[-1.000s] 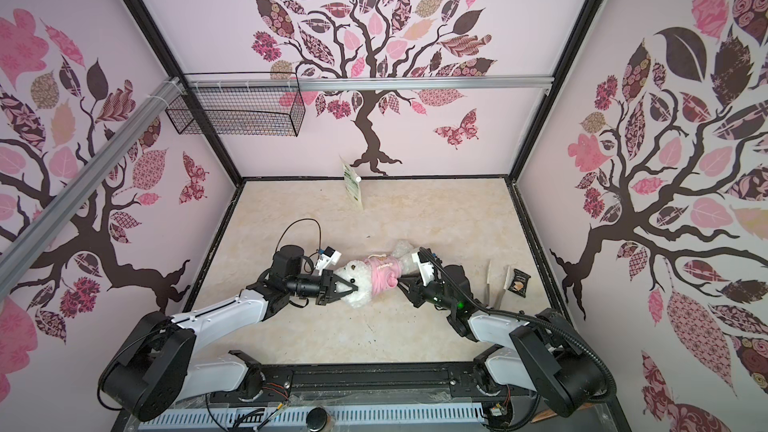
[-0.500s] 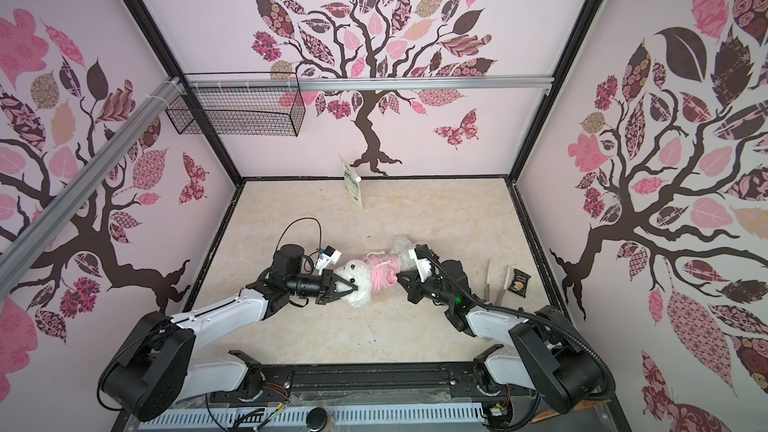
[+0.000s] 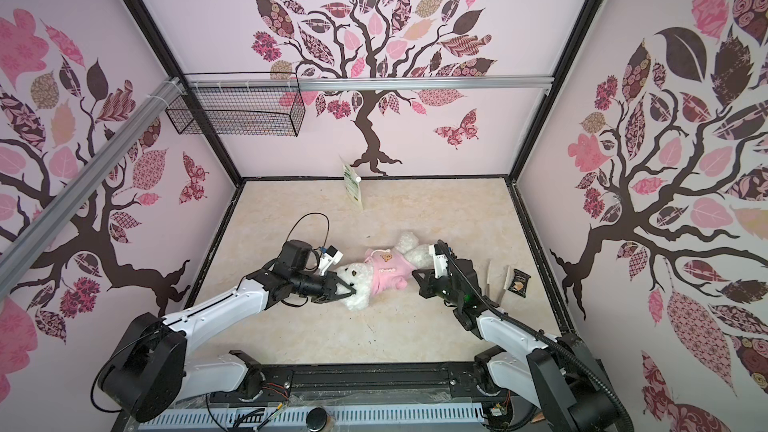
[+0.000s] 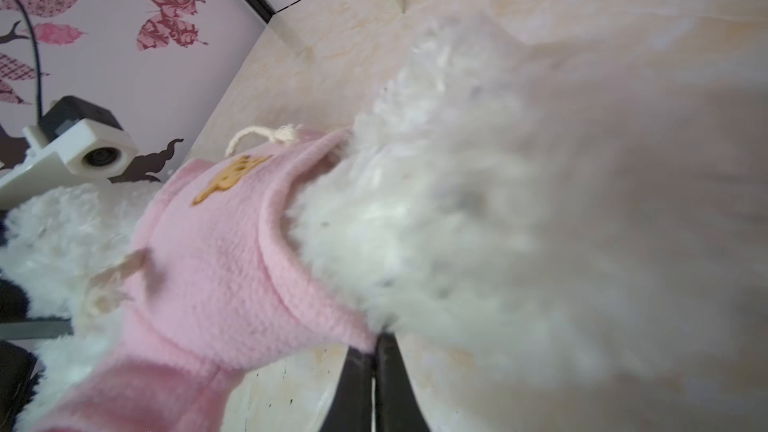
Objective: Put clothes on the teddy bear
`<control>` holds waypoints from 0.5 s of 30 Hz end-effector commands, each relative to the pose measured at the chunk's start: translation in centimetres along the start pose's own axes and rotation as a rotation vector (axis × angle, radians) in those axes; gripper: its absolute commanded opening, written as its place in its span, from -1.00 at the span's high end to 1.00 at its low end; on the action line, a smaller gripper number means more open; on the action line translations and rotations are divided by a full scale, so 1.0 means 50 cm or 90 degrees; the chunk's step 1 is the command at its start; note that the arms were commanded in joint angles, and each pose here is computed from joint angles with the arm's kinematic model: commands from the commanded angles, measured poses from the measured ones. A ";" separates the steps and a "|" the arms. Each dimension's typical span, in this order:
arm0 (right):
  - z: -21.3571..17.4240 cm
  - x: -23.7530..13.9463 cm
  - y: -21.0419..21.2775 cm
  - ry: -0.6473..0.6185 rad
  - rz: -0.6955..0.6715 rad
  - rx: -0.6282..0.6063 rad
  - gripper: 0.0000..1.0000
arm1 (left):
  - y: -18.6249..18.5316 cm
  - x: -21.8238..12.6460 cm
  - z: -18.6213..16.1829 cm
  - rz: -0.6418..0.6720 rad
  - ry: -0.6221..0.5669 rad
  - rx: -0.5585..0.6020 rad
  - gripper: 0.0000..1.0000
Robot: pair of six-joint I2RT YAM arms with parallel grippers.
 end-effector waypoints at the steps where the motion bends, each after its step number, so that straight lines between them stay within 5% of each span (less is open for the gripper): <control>1: 0.033 -0.006 -0.012 -0.010 -0.037 0.031 1.00 | 0.025 -0.017 -0.010 0.137 0.004 0.030 1.00; 5: 0.042 -0.002 -0.004 -0.006 -0.011 0.047 1.00 | 0.027 -0.010 -0.021 0.261 0.021 0.095 1.00; 11: 0.047 0.001 0.020 0.002 0.074 0.079 1.00 | 0.033 0.005 -0.021 0.330 0.032 0.125 1.00; 15: 0.035 -0.006 -0.014 0.012 0.013 0.096 1.00 | 0.038 -0.003 -0.022 0.355 0.030 0.139 1.00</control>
Point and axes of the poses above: each gripper's point midway between its finger pads, its own x axis out along the fingers, its own y axis along the line the jaws close on, z = x × y, the point moved 8 cm from there along -x, back along the fingers, and after that the axes turned 12 degrees about -x, right-handed, at the moved point
